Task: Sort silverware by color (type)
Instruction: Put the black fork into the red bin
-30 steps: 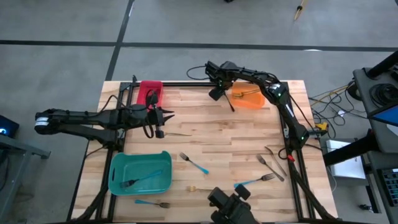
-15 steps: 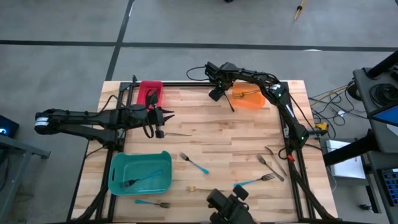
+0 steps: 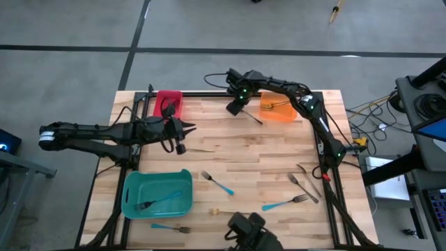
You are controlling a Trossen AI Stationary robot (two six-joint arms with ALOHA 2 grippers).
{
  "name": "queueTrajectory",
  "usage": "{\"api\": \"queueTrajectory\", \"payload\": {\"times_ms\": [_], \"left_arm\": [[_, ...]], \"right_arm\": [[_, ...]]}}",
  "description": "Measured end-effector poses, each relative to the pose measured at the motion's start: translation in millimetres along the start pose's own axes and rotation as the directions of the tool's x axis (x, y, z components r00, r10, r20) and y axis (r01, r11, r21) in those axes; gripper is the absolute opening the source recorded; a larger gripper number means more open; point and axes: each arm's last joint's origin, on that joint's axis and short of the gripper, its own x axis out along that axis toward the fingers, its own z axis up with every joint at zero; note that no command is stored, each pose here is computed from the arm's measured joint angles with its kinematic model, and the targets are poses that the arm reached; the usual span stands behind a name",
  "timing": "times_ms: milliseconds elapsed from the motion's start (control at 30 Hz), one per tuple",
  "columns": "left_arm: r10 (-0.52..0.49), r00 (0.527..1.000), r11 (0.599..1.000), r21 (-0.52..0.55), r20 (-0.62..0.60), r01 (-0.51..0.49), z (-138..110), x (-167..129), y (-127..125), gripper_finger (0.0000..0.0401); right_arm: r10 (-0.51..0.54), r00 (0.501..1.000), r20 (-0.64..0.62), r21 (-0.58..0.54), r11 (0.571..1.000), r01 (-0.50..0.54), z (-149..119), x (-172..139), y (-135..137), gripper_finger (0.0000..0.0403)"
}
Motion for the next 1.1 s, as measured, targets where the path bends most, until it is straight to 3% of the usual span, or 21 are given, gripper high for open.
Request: {"api": "queueTrajectory", "payload": {"times_ms": [100, 400, 667, 833, 1100], "left_arm": [[-0.003, 1.000, 0.998, -0.064, -0.004, 0.003, 0, 0, 0, 0.0039], [-0.009, 1.000, 0.996, -0.093, -0.006, 0.008, -1, 1, -1, 0.0039], [-0.012, 0.999, 0.995, -0.099, -0.033, 0.009, -4, 9, -4, 0.0039], [-0.014, 0.999, 0.995, -0.096, -0.042, 0.009, -5, 13, -5, 0.0039], [-0.009, 1.000, 0.998, -0.068, -0.007, 0.009, -1, 10, -4, 0.0039]], "right_arm": [[0.107, 0.993, 0.042, -0.043, 0.994, -0.105, 4, 0, 9, 0.0014], [0.119, 0.987, 0.112, -0.145, 0.984, -0.102, 12, -4, 23, 0.0009], [0.135, 0.971, 0.196, -0.231, 0.969, -0.089, 26, -27, 31, 0.0008], [0.277, 0.928, 0.250, -0.303, 0.933, -0.197, 29, -48, 47, 0.0008], [0.364, 0.857, 0.366, -0.446, 0.876, -0.182, 25, -86, 87, 0.0008]]}}
